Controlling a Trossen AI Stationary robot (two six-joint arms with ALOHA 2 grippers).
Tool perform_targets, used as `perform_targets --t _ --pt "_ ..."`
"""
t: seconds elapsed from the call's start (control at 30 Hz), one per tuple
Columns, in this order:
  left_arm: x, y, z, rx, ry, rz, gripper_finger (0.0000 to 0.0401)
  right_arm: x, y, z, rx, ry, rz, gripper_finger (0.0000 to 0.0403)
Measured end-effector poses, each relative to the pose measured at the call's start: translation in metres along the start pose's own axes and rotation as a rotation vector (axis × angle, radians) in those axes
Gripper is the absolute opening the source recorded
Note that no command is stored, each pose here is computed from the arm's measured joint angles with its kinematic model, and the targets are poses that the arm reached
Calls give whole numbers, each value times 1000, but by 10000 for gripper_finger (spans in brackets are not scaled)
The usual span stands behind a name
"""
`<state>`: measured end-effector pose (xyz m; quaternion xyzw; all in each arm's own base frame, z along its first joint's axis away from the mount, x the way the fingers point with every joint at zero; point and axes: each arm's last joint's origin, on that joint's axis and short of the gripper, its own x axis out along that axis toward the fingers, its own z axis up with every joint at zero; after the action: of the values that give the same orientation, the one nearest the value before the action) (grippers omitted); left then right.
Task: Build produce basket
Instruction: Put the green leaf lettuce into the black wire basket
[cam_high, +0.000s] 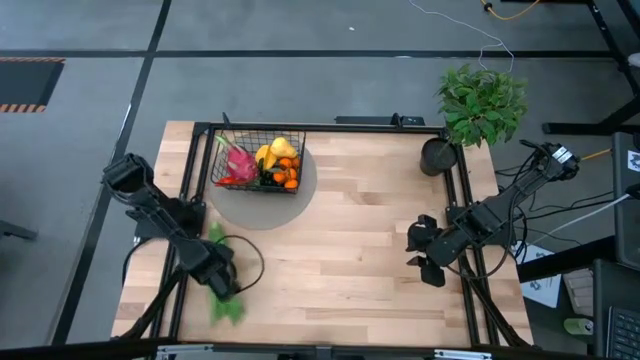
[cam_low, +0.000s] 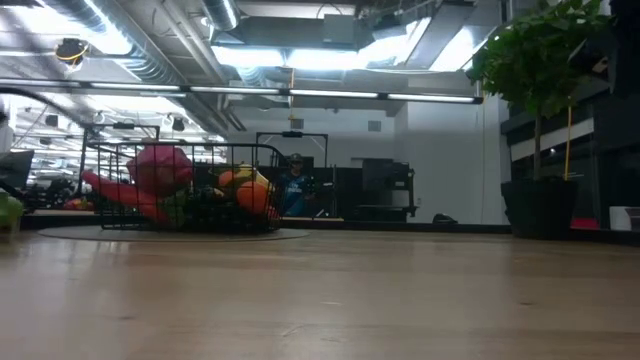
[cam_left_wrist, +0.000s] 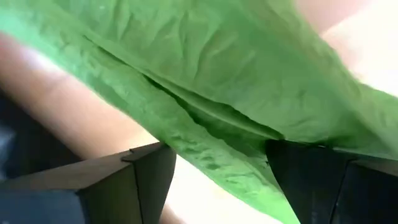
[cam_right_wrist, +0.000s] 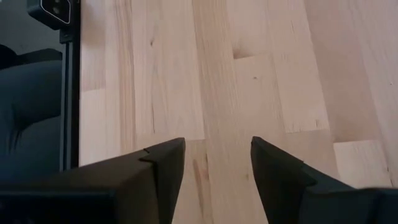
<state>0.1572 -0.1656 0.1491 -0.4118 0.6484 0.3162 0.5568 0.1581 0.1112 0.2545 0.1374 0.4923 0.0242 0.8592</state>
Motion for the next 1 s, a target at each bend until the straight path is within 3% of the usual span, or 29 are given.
perform_targets --t 0.13,0.37,0.57,0.7,1.0 --pt "-5 -18 26 44 -133 -156 242 0 0 0 -1 0 0 171" --pt "-28 -52 90 116 -536 -443 242 0 0 0 -4 -1 0 171" --pt "-50 -74 105 284 -521 -697 242 0 0 0 -7 0 0 171" --pt "-53 -79 90 361 -378 -709 242 0 0 0 -9 0 -1 171" --pt "-36 -64 52 336 -196 -517 242 0 0 0 -9 0 -1 171"
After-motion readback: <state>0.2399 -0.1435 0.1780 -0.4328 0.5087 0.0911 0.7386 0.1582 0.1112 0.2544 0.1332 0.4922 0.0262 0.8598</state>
